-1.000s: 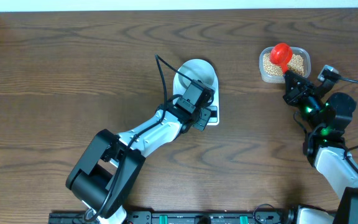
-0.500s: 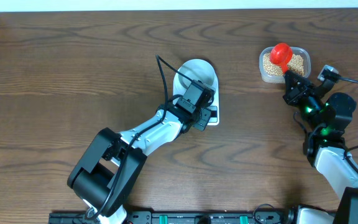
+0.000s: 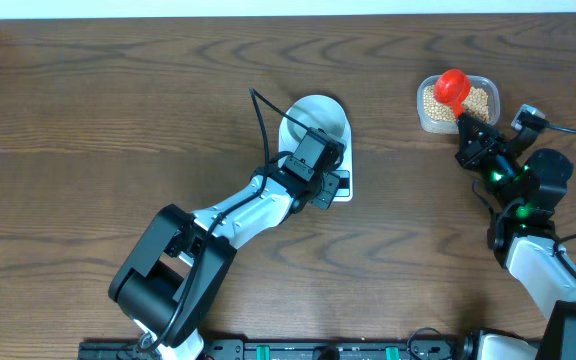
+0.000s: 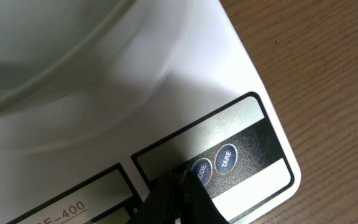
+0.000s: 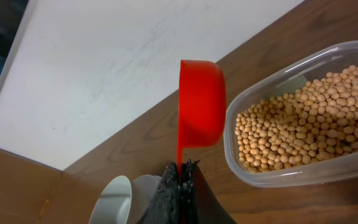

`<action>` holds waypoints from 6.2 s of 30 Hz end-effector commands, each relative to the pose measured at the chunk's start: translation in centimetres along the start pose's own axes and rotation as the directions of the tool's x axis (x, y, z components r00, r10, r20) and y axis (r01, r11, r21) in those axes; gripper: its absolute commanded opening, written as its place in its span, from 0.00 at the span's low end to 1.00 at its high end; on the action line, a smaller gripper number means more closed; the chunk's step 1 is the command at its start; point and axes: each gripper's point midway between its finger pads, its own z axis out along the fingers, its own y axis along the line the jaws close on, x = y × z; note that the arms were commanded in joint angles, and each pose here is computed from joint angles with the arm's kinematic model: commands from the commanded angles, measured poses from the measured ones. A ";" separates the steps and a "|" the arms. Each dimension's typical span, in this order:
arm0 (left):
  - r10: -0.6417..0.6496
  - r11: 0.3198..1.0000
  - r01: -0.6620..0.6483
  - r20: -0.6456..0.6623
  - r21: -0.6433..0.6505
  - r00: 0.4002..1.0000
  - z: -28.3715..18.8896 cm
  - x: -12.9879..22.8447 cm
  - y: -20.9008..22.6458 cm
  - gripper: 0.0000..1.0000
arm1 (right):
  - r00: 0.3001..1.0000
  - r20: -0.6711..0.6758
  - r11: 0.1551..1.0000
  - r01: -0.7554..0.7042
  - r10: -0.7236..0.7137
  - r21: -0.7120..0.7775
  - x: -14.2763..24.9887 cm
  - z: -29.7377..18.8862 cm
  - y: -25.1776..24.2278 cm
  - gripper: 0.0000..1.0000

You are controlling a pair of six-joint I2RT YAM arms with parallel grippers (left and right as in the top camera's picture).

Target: Scoop item into bowl and weigh 50g on scale

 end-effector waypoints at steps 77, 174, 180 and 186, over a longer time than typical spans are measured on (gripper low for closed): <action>-0.036 0.999 0.035 -0.080 -0.014 0.996 1.3 2.1 0.5 0.07 | 0.999 0.054 0.999 0.005 -0.008 0.054 -1.3 0.0 -0.9 0.01; 0.347 0.927 -0.347 0.026 0.143 0.938 -17.0 1.9 5.2 0.98 | 0.993 0.104 0.997 -0.041 0.047 -0.058 -2.8 -0.1 1.6 0.01; 0.351 0.926 -0.353 0.042 0.135 0.936 -17.0 1.5 5.2 0.98 | 0.993 0.111 0.998 -0.042 0.048 -0.051 -3.0 -0.1 1.5 0.01; 0.399 0.906 -0.400 0.039 0.140 0.916 -17.4 1.8 5.1 0.98 | 0.993 0.111 0.998 -0.042 0.048 -0.051 -3.0 -0.1 1.5 0.01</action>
